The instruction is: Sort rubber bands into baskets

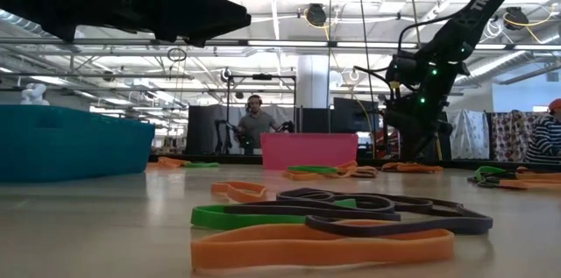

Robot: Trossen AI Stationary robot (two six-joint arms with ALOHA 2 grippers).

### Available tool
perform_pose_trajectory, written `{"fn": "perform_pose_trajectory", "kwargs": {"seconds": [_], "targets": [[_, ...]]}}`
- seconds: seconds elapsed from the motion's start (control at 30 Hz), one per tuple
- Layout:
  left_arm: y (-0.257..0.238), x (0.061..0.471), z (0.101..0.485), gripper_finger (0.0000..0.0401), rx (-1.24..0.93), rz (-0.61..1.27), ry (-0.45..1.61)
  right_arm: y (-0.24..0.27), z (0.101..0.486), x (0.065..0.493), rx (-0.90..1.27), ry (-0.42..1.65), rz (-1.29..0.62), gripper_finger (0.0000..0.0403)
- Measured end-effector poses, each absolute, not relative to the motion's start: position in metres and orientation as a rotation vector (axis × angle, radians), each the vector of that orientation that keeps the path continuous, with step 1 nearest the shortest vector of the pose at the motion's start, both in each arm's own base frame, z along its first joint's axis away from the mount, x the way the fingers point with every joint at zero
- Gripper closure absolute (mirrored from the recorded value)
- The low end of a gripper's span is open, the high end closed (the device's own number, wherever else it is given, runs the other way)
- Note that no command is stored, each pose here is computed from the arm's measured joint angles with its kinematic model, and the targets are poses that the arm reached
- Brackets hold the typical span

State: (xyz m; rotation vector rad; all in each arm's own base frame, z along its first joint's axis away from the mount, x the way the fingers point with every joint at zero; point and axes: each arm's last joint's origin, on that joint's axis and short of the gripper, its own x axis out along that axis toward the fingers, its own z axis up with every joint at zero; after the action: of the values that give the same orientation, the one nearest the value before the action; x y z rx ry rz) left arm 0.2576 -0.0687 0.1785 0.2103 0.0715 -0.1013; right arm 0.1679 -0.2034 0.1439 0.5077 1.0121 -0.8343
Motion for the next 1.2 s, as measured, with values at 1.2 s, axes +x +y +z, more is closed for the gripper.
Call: {"fn": "perform_pose_trajectory", "kwargs": {"seconds": [1.2], "targets": [[-0.069, 0.257, 0.177, 0.0274, 0.212, -0.103, 0.089, -0.205, 0.130, 0.167, 0.509, 1.036, -0.886, 0.0337]]}}
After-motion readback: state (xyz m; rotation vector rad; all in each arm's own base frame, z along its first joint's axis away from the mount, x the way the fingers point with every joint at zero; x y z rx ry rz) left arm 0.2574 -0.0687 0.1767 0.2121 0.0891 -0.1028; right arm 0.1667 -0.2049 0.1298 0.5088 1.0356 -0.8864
